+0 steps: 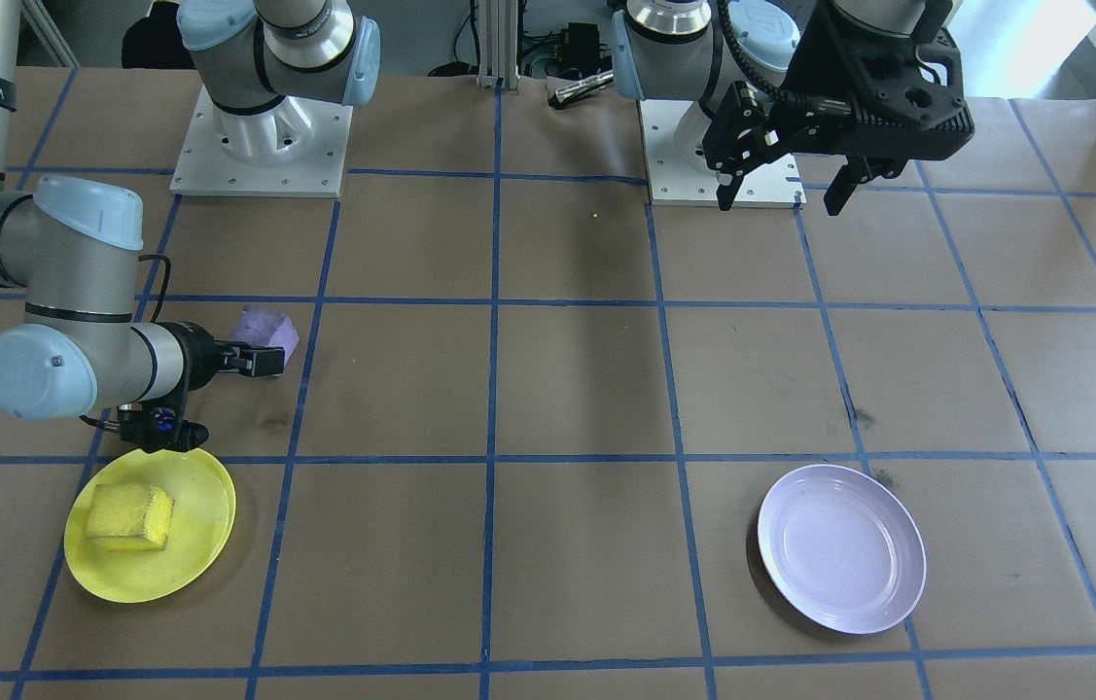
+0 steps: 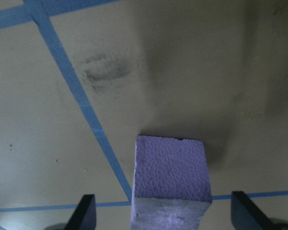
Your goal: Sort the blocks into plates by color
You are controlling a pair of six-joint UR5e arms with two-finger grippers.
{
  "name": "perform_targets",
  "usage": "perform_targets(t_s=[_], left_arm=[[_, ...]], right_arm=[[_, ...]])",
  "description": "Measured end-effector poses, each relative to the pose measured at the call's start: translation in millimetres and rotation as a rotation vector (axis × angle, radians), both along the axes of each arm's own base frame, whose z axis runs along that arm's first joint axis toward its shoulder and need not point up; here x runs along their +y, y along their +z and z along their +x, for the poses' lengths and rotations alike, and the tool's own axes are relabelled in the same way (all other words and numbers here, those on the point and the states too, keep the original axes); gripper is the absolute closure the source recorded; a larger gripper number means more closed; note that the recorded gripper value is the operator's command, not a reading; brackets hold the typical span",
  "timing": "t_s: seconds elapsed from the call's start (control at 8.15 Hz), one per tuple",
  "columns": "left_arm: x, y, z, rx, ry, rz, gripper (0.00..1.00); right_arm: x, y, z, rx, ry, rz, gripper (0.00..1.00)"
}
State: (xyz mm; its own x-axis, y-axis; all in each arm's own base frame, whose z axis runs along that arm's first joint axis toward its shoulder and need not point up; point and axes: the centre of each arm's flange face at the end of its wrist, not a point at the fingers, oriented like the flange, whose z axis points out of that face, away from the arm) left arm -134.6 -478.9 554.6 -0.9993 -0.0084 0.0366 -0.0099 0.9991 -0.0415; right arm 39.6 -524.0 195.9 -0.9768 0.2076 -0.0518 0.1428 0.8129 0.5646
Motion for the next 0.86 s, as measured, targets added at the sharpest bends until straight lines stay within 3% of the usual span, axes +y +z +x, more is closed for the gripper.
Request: perform_targets(t_s=[0.25,0.37,0.49,0.61,0.86], left_arm=[[0,0,0,0.0,-0.001,-0.001,0.0],[0,0,0,0.0,-0.002,-0.001,0.0],[0,0,0,0.0,-0.002,-0.001,0.0],[0,0,0,0.0,-0.001,-0.001,0.0],[0,0,0,0.0,-0.001,0.0,0.0]], right_arm=[[15,-14,2,-0.002,0.009,0.041,0.02],[21,-19,1,0.008,0.019,0.059,0.25],[27,-25,1,0.018,0.029,0.077,0.67],[31,-28,1,0.023,0.033,0.089,1.0],[30,-28,1,0.025,0.021,0.08,1.0]])
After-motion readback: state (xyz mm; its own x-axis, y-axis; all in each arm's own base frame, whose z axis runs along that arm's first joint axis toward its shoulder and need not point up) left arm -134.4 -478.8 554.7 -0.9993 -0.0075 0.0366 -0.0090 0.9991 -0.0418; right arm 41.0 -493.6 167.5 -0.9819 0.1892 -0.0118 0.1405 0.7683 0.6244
